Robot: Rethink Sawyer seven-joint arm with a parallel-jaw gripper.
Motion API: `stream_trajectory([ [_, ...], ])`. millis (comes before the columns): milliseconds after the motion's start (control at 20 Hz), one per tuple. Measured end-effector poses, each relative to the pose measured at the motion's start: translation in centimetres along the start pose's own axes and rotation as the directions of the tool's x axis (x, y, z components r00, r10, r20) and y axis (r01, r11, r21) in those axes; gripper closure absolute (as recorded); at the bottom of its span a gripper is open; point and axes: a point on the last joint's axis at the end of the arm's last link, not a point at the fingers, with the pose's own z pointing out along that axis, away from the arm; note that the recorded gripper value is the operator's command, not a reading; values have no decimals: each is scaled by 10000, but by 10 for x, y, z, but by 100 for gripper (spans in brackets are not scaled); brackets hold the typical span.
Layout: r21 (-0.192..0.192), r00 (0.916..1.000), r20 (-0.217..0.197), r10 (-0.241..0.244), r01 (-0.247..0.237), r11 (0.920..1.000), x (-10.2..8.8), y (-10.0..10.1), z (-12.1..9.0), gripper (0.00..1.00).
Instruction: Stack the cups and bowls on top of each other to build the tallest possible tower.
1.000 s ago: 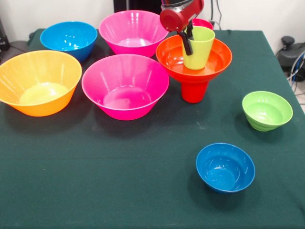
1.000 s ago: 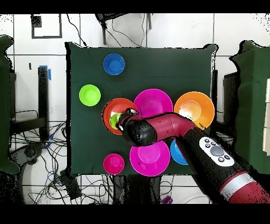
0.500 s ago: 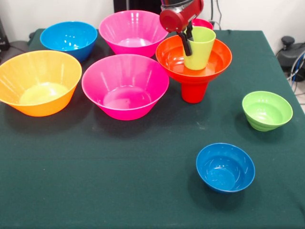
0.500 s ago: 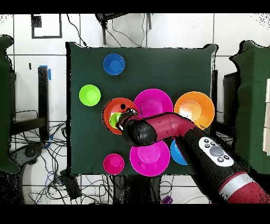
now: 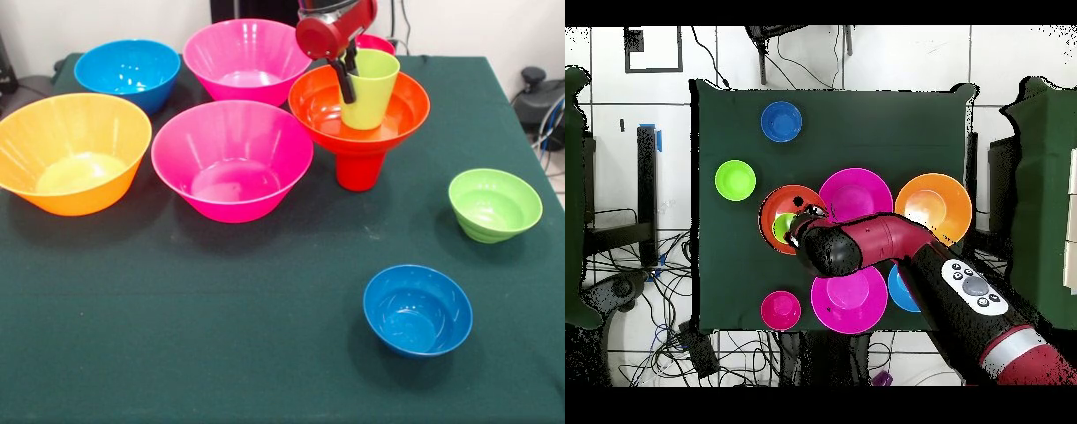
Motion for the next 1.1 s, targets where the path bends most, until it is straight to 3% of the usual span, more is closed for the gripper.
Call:
stream_trajectory([
  [150, -1, 10000, 0, 0, 0, 10000, 0, 0, 0, 100],
  [200, -33, 10000, -32, 19, -19, 10000, 2, 1, 2, 0],
  [1100, -297, 9997, -187, 155, -161, 9994, 9, 9, 12, 0],
])
